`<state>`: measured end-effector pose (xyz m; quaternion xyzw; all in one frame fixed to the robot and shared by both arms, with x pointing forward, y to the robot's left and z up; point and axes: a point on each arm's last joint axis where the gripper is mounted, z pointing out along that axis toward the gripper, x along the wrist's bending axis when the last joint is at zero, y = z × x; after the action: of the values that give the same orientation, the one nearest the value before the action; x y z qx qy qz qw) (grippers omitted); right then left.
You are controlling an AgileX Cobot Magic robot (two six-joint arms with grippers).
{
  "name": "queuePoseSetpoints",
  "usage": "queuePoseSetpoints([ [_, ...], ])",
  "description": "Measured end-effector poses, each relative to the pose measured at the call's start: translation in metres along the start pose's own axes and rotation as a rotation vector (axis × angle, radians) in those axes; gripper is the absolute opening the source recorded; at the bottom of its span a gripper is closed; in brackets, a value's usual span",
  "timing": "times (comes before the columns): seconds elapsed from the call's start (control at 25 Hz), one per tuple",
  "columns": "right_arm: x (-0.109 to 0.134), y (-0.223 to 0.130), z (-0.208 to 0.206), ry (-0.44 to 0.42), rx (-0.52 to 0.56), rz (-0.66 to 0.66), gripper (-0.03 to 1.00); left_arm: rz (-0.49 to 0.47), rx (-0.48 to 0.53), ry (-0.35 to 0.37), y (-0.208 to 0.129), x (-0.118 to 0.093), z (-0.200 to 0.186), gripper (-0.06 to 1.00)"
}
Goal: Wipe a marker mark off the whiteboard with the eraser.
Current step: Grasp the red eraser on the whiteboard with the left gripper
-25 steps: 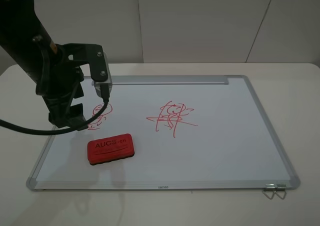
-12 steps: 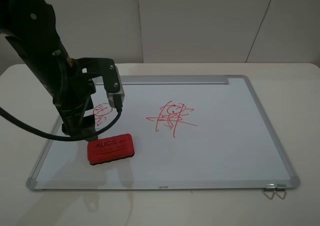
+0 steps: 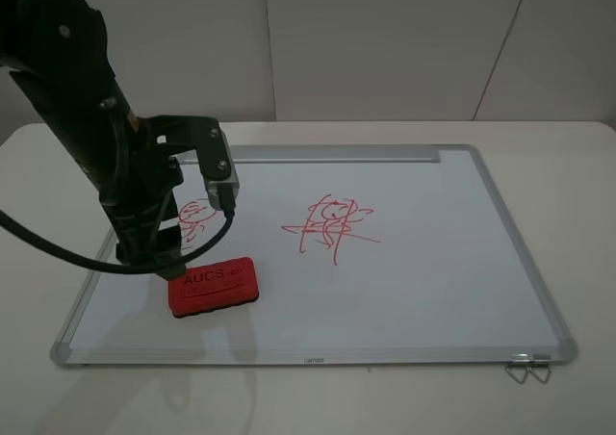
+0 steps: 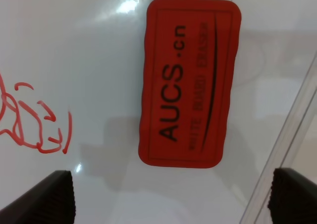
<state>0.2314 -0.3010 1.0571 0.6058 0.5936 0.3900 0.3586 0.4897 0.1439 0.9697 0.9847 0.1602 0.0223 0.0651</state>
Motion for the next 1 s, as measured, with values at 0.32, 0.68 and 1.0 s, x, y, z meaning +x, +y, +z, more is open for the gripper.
queuePoseSetpoints([
  [0.32, 0.000, 0.000, 0.000, 0.000, 0.000, 0.000, 0.72, 0.014, 0.046, -0.004, -0.019, -0.011, 0.023, 0.78],
  [0.68, 0.000, 0.000, 0.000, 0.000, 0.000, 0.000, 0.72, 0.004, 0.009, 0.022, -0.019, -0.010, 0.029, 0.78],
  [1.0, 0.000, 0.000, 0.000, 0.000, 0.000, 0.000, 0.72, -0.017, -0.011, 0.044, -0.028, -0.017, 0.044, 0.78],
])
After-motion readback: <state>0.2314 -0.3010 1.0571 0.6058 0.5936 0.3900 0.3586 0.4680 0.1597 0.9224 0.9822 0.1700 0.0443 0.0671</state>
